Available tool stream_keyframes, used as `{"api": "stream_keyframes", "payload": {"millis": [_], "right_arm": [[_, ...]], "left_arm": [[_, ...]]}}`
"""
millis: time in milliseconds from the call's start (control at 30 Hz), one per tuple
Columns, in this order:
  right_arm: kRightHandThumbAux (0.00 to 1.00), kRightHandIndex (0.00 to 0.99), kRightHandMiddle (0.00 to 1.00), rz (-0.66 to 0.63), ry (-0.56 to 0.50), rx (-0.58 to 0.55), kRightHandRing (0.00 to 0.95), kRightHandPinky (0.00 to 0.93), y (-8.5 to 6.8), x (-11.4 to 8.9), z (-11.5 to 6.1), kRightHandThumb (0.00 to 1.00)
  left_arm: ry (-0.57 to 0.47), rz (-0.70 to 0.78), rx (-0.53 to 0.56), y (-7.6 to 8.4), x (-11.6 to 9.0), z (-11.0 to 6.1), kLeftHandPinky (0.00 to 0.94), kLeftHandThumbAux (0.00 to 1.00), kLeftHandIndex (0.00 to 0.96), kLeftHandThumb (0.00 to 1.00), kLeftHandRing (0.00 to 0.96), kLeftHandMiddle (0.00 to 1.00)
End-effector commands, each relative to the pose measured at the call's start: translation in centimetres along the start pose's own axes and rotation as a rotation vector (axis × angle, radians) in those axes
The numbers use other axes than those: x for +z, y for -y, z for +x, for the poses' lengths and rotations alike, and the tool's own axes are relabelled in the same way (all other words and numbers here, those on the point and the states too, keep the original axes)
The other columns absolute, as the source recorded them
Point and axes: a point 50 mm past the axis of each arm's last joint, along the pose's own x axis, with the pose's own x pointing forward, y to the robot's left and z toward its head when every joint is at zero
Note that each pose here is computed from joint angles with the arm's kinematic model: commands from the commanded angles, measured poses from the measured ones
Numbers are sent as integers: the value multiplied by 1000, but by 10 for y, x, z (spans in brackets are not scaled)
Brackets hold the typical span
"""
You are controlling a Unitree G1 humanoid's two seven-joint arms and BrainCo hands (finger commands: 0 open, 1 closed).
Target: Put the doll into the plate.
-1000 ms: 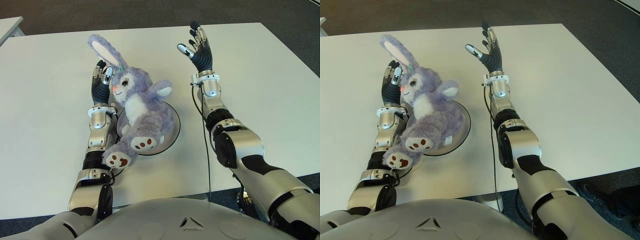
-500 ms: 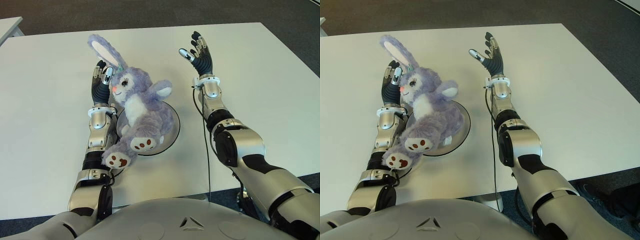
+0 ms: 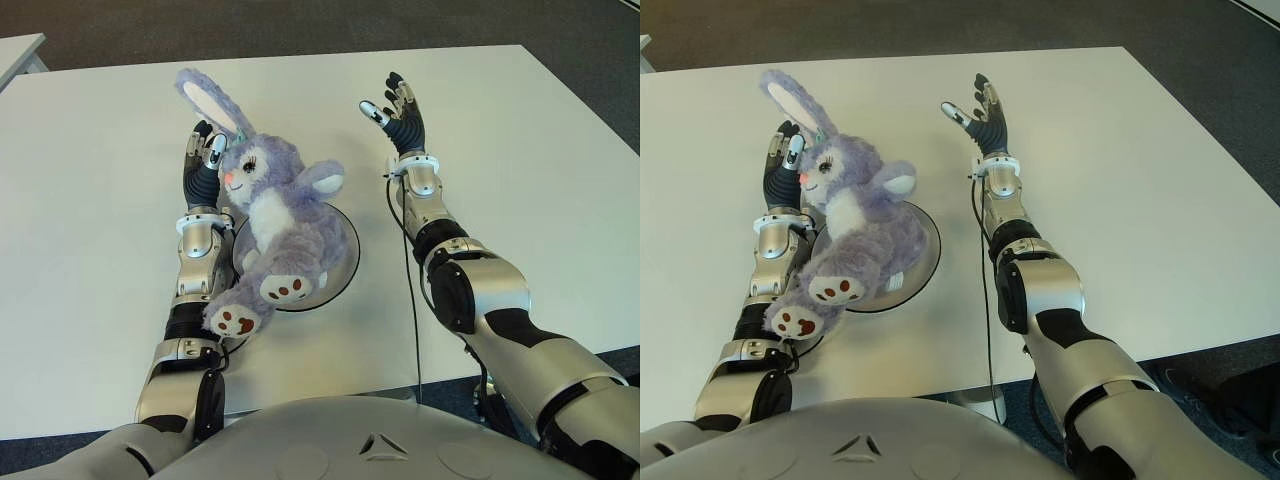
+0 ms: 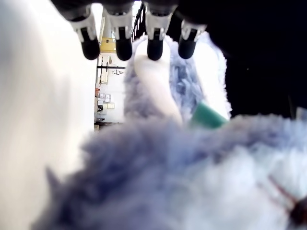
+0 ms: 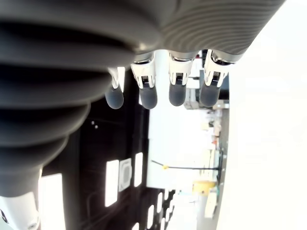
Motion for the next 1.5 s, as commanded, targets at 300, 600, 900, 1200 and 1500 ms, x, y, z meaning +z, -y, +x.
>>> {"api": "stream_keyframes", "payload": {"millis": [300,600,900,1200,1500], "right_arm": [[681,0,1,-1,-119,-4,0,0,-2,-19,-8,0],[687,0,0,20,-161,-5,0,0,-4,-29,-14,0],[685,0,4,40,-178,-8,0,0,-7,-35,-19,0],[696,4,23,57,-191,-7,0,0,-10,-41,-24,0],[701,20,38,75,-216,-10,18,13,-12,-48,-29,0]], "left_arm": [[-141,-5,44,-11,-36,-29,0,379,0,0,9,26],[-137,0,39,-11,-36,-28,0,376,0,0,2,24],[-133,-2,43,-10,-35,-28,0,375,0,0,8,29],[-131,-4,45,-10,-35,-28,0,373,0,0,17,39],[-121,-12,45,-9,-35,-28,0,376,0,0,29,49]]}}
